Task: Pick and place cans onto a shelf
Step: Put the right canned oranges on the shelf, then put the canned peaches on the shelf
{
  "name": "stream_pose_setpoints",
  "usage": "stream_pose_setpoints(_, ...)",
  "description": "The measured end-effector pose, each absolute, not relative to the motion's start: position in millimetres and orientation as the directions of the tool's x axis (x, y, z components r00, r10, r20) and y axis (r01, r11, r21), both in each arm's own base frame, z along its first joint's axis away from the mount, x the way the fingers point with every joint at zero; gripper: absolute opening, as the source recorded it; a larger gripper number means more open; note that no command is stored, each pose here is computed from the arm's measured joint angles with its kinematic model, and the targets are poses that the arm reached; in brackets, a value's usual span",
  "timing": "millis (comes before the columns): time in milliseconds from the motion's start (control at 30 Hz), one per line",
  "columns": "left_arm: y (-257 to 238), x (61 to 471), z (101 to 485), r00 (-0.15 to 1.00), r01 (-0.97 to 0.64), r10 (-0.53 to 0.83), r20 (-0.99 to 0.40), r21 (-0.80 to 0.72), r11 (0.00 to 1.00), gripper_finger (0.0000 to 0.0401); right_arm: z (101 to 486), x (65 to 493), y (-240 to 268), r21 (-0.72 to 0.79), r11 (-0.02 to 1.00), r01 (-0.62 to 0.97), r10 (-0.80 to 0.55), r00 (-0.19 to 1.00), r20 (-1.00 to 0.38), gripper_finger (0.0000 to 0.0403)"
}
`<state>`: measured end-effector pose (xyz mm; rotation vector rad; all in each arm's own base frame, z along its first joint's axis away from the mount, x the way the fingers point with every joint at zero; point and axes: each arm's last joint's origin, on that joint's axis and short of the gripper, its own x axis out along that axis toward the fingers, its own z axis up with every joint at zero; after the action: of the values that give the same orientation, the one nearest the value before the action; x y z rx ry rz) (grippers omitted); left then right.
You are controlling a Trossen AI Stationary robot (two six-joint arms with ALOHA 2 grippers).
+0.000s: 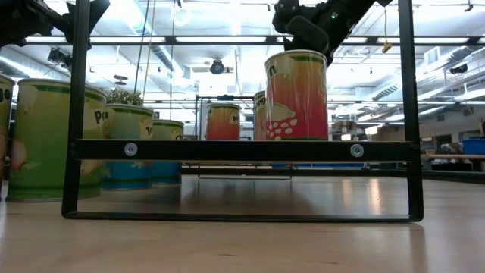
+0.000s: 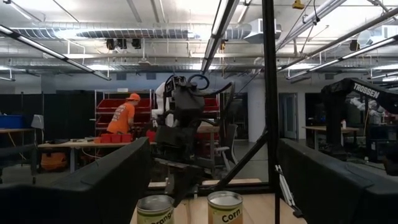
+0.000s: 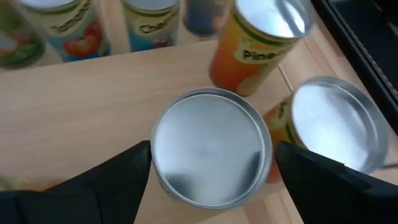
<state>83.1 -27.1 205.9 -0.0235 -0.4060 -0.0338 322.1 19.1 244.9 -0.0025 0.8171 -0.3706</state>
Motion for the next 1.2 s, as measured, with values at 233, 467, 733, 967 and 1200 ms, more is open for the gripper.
stream_pose_setpoints(233,-27,83,206,0.918,0.035,-0.025,0.395,-0.017,0.999,0.0357,245,321,22,-0.147,0.903,0.403,-0.386,0.613,-0.689,0.035)
stream_pose_setpoints(467,-27,83,206,0.919,0.034,-0.025,0.395,-0.017,0.999,0.0357,246,321,27,-0.157,0.89,0.429,-0.416,0.618,-0.667,0.035)
stream_pose_setpoints(733,-27,83,206,0.918,0.034,-0.025,0.395,-0.017,0.999,0.0357,281,331,44,-0.14,0.922,0.361,-0.368,0.706,-0.604,0.035)
stream_pose_setpoints(967,-27,83,206,0.92,0.032,-0.023,0.392,-0.014,0.999,0.0357,295,338,56,-0.078,0.951,0.298,-0.285,0.758,-0.587,0.035)
stream_pose_setpoints(1200,-15,86,186,0.892,-0.422,0.438,0.113,-0.14,0.896,0.0357,298,321,67,-0.203,0.935,0.291,-0.353,0.71,-0.609,0.035)
